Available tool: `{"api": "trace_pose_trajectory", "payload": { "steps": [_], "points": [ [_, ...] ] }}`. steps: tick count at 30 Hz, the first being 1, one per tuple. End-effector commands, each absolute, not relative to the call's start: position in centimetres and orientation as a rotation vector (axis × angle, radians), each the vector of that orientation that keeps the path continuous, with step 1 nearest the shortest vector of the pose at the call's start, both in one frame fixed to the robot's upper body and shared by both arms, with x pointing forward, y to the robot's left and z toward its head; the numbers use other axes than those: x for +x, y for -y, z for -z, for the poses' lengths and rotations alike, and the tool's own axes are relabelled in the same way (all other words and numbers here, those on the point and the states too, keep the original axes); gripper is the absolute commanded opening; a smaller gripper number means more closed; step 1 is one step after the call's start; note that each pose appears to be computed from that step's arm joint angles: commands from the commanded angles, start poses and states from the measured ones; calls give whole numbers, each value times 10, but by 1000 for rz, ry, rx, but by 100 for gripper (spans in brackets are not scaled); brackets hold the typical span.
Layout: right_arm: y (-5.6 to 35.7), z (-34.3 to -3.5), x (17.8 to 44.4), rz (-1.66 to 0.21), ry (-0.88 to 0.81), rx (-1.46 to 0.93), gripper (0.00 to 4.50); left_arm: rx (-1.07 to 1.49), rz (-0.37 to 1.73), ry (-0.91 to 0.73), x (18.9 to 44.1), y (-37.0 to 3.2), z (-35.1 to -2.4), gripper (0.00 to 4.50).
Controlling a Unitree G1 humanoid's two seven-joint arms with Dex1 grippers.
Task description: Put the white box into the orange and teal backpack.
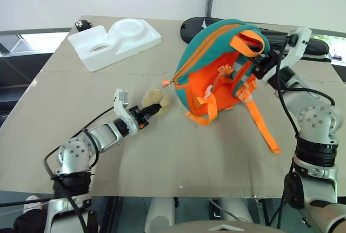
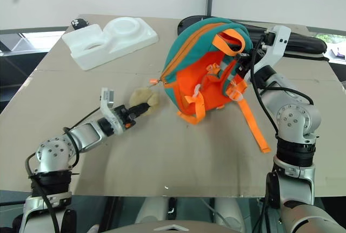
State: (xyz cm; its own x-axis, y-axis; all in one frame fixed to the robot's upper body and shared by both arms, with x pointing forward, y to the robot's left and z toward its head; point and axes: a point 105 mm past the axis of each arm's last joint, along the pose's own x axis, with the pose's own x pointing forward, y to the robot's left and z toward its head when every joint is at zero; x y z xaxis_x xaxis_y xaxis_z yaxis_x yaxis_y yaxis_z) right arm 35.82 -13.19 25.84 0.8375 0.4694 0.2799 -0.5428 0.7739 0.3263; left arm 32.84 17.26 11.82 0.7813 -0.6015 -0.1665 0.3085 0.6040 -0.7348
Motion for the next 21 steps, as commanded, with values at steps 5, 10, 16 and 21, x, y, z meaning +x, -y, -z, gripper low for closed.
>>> {"api": "trace_pose_trajectory", "payload": {
  "steps": [5,10,16,21],
  "points": [
    [120,-267,338,-603,282,75,0,-411,576,-92,364,-179,-181,14],
    [112,-236,341,-623,226,-51,159,-209,660,-61,363,-171,-181,14],
    [121,-233,313,-763,189,-86,447,-132,736,-77,334,-178,-175,285],
    [138,-220,265,-917,98,-124,450,-103,821,-84,288,-187,-169,446]
  ]
}}
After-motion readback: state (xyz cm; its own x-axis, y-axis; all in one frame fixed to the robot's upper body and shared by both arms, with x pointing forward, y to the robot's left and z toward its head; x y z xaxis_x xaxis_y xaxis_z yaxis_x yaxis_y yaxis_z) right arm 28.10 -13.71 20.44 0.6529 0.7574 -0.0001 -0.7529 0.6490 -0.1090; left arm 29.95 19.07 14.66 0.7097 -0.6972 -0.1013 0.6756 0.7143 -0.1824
